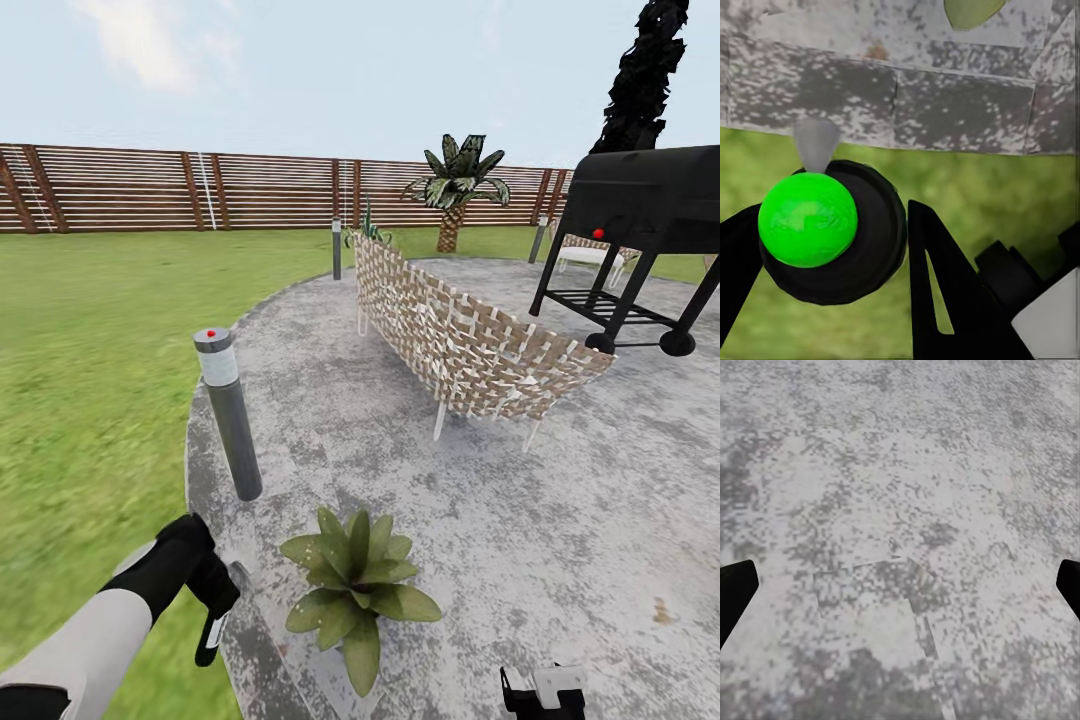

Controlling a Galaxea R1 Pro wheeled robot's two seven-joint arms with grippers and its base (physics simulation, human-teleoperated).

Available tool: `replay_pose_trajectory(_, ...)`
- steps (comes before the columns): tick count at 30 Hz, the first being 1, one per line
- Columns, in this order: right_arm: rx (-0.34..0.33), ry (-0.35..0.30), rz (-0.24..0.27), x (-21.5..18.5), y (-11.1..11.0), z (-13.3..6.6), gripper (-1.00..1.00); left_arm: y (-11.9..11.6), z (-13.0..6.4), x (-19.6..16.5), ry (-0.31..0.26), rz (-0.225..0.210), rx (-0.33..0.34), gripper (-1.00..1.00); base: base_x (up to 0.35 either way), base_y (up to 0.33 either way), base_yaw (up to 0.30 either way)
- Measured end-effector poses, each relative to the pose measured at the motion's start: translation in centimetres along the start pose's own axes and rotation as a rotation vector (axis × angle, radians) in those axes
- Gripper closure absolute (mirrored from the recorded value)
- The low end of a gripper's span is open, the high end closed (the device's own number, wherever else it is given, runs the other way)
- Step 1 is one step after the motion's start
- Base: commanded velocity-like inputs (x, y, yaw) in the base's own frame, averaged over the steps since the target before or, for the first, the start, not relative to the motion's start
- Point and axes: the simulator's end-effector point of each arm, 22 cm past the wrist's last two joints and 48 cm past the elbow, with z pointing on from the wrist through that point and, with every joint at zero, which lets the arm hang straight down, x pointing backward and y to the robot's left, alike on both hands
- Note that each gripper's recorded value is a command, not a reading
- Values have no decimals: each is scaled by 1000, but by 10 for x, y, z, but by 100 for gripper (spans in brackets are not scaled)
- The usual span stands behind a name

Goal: Pick up the pesticide atomizer in the garden and spray insectifuge to fully cover both potted plants in the garden.

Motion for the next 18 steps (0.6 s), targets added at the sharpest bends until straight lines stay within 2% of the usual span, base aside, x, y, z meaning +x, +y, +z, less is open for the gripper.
replay_pose_trajectory(6,-1,0,-1,0,0,0,-100,-11,12,13,22,0,25,100,0,0,0)
replay_pose_trajectory(9,-1,0,-1,0,0,0,-100,-20,22,19,10,44,44,100,0,0,0)
replay_pose_trajectory(15,0,-1,-1,0,0,0,-100,-16,14,8,-21,63,43,100,0,0,-12)
replay_pose_trajectory(18,0,-2,-2,-1,0,0,-100,-15,9,1,-26,66,45,100,0,0,-184)
